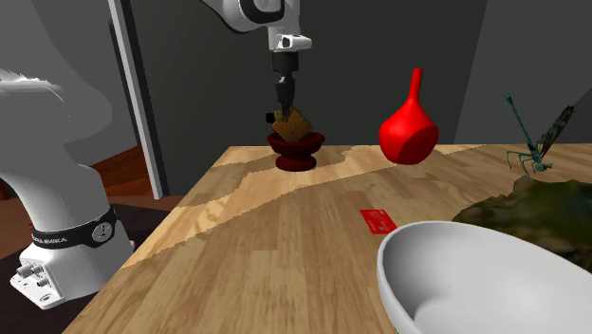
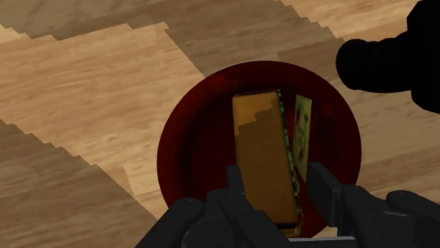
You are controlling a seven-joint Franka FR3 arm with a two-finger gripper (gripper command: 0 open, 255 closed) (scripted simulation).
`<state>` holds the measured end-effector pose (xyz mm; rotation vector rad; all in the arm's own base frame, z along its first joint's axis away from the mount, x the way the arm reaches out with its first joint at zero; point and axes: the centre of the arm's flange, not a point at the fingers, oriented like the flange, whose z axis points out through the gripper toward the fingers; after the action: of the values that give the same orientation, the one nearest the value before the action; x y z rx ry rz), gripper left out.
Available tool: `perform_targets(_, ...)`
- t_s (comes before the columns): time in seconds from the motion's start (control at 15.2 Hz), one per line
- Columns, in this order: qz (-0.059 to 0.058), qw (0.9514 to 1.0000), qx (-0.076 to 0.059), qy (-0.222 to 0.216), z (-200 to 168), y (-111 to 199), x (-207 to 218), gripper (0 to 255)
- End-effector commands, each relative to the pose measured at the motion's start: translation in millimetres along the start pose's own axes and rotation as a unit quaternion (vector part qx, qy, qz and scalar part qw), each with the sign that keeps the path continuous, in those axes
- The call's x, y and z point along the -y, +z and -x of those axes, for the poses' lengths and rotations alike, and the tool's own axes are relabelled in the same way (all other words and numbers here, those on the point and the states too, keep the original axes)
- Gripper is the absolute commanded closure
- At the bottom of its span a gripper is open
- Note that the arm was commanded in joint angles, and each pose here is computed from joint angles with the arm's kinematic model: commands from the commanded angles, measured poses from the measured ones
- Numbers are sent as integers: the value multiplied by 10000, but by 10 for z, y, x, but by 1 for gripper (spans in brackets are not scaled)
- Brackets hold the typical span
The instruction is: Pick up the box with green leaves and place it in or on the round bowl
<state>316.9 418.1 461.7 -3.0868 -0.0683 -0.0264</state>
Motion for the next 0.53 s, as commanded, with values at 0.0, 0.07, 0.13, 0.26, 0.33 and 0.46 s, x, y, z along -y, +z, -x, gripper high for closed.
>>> perform_targets(0.0,-2,10000,-3,0,-1,1,1,255)
perform_targets(0.07,-2,10000,-3,0,-1,1,1,255)
perform_targets(0.13,-2,10000,-3,0,-1,1,1,255)
perform_targets(0.26,-2,10000,-3,0,0,1,0,0)
perform_targets(0.33,-2,10000,-3,0,0,1,1,0)
perform_targets(0.46,-2,10000,-3,0,0,1,1,0)
